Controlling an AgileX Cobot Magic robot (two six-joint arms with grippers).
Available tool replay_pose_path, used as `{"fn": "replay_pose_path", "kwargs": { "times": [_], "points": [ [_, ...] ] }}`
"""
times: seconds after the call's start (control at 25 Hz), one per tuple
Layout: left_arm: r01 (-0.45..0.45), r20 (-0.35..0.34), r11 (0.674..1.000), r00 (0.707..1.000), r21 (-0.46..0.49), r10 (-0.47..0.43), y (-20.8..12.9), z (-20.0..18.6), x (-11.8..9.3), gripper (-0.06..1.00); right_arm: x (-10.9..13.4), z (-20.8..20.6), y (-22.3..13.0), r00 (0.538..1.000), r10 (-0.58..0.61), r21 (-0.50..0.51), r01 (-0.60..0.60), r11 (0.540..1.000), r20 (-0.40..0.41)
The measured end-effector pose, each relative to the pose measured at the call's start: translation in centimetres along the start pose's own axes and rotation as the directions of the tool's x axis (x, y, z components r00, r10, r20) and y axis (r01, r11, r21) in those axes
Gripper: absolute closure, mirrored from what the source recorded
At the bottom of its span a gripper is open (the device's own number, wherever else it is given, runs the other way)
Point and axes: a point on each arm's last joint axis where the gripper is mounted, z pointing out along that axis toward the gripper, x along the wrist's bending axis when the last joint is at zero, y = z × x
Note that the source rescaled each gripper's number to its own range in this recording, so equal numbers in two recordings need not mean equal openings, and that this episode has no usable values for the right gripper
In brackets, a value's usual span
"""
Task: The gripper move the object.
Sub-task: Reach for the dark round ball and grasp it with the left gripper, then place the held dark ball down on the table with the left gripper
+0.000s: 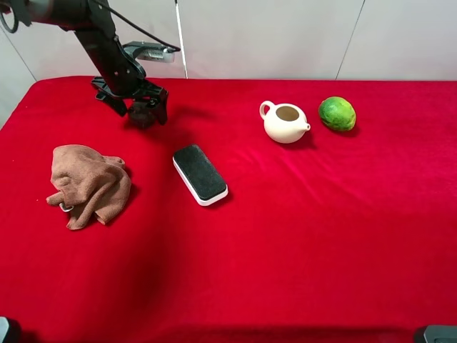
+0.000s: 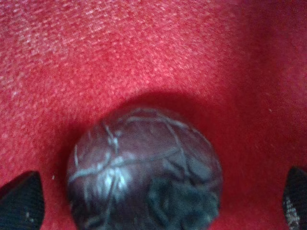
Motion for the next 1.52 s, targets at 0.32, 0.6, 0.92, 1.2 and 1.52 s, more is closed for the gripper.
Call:
{"fn": "replay_pose_path", "kwargs": {
  "times": [0.32,0.6,0.92,1.2,1.52],
  "points": [
    [-0.032,-0.013,0.999,0.999,-0.006,0.032,0.1,1.5,-0.2,0.13,0.0,0.0,0.0,1.0,0.0,0.0,0.0,1.0,0.0],
    [-0.038,-0.013,0.999,0.999,-0.022,0.038,0.4,1.7,-0.6,0.7,0.0,0.0,0.0,1.0,0.0,0.0,0.0,1.0,0.0],
    [-0.037,-0.01,0.999,0.999,-0.016,0.037,0.3,1.7,-0.6,0.92,0.0,0.0,0.0,1.0,0.0,0.0,0.0,1.0,0.0],
    [-0.037,-0.007,0.999,0.999,-0.006,0.037,0.3,1.7,-0.7,0.94,0.0,0.0,0.0,1.0,0.0,0.0,0.0,1.0,0.0],
    [-0.059,-0.018,0.998,0.998,0.024,0.06,0.7,1.0,-0.5,0.94,0.0,0.0,0.0,1.0,0.0,0.0,0.0,1.0,0.0]
  ]
}}
